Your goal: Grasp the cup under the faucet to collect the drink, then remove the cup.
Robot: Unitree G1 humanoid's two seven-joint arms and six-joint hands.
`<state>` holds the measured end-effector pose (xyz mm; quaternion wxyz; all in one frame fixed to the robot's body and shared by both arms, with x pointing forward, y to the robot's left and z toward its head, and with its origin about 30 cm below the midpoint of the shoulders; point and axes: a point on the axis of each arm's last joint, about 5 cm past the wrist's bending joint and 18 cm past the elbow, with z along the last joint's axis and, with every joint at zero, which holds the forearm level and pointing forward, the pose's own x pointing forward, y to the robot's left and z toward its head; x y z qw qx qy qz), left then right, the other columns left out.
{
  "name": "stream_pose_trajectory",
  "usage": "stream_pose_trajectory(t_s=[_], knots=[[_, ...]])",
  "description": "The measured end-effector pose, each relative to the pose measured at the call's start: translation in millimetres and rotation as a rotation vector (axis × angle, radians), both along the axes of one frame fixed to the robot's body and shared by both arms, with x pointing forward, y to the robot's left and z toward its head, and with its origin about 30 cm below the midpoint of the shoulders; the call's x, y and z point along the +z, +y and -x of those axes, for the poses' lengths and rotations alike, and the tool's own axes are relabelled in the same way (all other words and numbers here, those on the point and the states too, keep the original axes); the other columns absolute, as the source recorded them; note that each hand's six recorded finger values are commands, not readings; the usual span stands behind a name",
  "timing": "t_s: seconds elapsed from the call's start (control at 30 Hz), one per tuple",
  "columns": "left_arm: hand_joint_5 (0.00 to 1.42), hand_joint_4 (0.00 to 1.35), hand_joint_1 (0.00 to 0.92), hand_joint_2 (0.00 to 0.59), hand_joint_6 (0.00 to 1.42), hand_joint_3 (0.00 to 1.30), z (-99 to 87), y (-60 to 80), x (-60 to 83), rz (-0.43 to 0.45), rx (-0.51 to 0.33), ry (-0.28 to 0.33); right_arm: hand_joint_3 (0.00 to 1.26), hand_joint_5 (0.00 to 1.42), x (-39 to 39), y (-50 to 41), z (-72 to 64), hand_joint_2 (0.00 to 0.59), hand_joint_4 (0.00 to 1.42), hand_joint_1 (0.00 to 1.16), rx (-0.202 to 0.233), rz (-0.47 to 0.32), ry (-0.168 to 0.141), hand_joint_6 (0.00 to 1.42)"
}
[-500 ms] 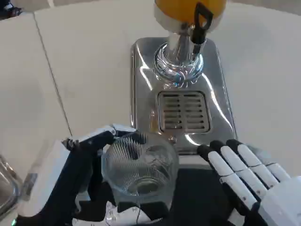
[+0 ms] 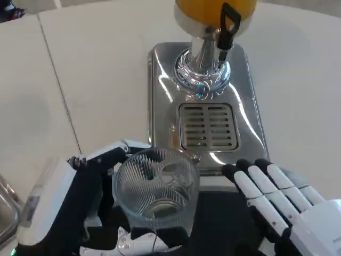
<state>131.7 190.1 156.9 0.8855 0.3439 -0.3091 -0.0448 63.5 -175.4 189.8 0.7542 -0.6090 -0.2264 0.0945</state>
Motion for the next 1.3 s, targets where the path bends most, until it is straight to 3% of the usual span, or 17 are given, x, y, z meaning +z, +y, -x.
stream_pose_trajectory(t_s=[0.23,0.53,0.7,1.0,1.3], knots=[[1.33,1.09,0.761,0.000,1.42,1.11,-7.8,-2.1,-0.1,-0.017,0.010,-0.008,0.00,0.00,2.6,-0.2,1.3,0.586,0.00,0.10,-0.024,-0.002,-0.011,0.08],[1.33,1.09,0.761,0.000,1.42,1.11,-43.3,-10.6,-0.9,0.010,0.076,-0.027,0.00,0.00,2.1,-3.4,4.0,0.586,0.00,0.12,-0.062,0.002,0.005,0.07],[1.33,1.09,0.761,0.000,1.42,1.11,-67.9,-25.6,-5.1,0.004,0.063,-0.013,0.00,0.00,4.0,-3.7,4.5,0.586,0.00,0.13,-0.065,0.004,0.000,0.07],[1.33,1.09,0.761,0.000,1.42,1.11,-101.4,-63.3,-3.8,-0.052,-0.011,-0.056,0.00,0.00,7.3,-7.2,10.5,0.586,0.00,0.14,-0.091,0.019,0.019,0.08],[1.33,1.09,0.761,0.000,1.42,1.11,-127.7,-81.5,-7.1,-0.058,0.012,-0.023,0.00,0.00,9.1,-7.2,9.5,0.586,0.00,0.14,-0.084,0.014,0.015,0.08]])
